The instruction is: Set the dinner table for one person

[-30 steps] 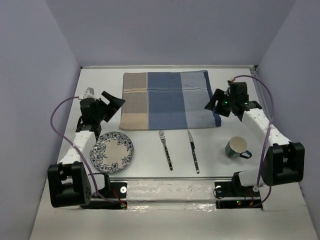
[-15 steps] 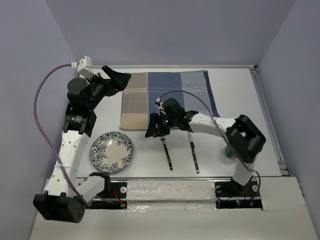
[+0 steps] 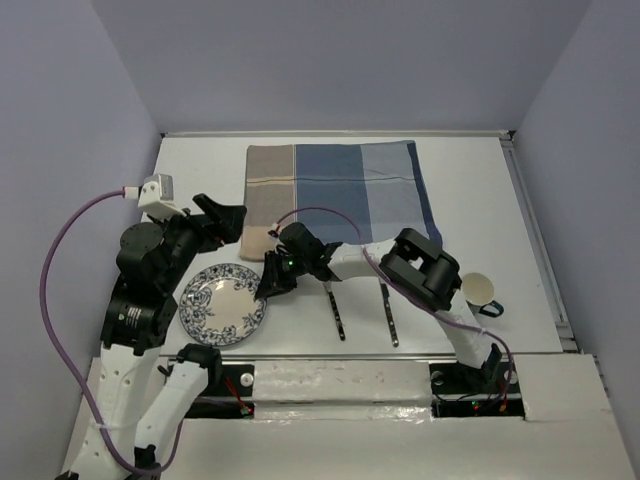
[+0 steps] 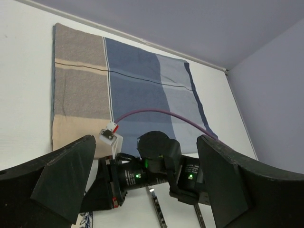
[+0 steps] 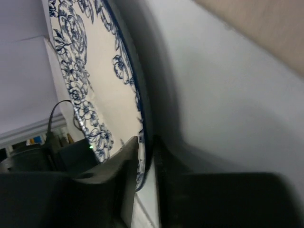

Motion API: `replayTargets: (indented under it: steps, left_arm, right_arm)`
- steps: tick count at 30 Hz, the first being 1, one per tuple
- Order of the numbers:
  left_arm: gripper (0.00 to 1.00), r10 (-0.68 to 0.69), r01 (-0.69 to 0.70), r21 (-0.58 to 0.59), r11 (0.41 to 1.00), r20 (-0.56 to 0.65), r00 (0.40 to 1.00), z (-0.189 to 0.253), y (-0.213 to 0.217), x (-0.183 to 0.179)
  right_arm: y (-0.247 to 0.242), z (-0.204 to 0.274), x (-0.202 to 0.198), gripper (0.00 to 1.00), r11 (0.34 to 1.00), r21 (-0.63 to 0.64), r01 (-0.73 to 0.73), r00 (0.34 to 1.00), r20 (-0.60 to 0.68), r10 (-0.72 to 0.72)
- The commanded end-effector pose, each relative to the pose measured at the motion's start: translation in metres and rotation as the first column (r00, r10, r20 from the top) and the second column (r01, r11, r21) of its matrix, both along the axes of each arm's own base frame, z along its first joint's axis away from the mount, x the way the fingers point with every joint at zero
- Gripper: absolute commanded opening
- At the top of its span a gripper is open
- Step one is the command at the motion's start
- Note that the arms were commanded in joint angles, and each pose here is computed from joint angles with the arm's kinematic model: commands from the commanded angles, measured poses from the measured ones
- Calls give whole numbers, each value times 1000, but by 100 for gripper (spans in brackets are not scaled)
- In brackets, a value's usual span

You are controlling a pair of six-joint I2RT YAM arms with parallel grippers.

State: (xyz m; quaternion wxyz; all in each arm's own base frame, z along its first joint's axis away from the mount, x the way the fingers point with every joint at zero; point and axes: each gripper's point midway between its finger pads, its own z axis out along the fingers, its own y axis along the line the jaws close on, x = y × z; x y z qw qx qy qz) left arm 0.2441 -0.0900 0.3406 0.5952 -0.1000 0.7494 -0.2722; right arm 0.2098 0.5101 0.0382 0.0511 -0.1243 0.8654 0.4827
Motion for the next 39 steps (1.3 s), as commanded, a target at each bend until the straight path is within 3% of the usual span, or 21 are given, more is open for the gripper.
replayTargets:
  steps: [1,2,5,8,12,13,17,22,28,32,39]
  left_arm:
    - [99,29,-29,39,999,-3,1000,-2,8,-8]
    - [99,38,-38,43,998,6,999,3,10,-9]
    - [99,72,-74,52,996,37,997,23,18,-11]
    - [99,151,-160,95,982,93,984,61,36,-13]
    - [99,236,-258,119,959,170,957,103,55,-19]
    - [99,234,-257,121,959,178,956,107,54,-17]
    - [99,164,-185,111,976,177,970,102,33,8]
    - [99,72,-83,54,995,181,981,92,4,35]
    - [99,-19,16,53,998,63,998,39,-22,57]
    - [99,-31,31,52,998,5,1000,12,-28,62]
    - [99,-35,37,62,997,-38,999,-10,-30,67]
  right_arm:
    - [23,15,5,7,997,79,11,1000,1,-11]
    - [24,19,5,1,996,88,10,1000,-1,-10]
    - [21,36,-1,0,993,114,-2,1000,-1,2]
    - [9,96,-9,0,983,182,-14,999,53,4]
    - [-33,170,31,0,958,273,84,989,91,-113]
    - [-57,190,59,0,942,304,144,979,98,-181]
    - [-117,204,123,0,916,315,250,943,135,-304]
    - [-177,196,187,0,887,286,364,886,190,-424]
    - [-227,180,255,0,841,282,462,838,171,-518]
    - [-239,161,280,0,829,265,492,832,137,-538]
    - [-240,110,281,0,832,190,521,838,72,-541]
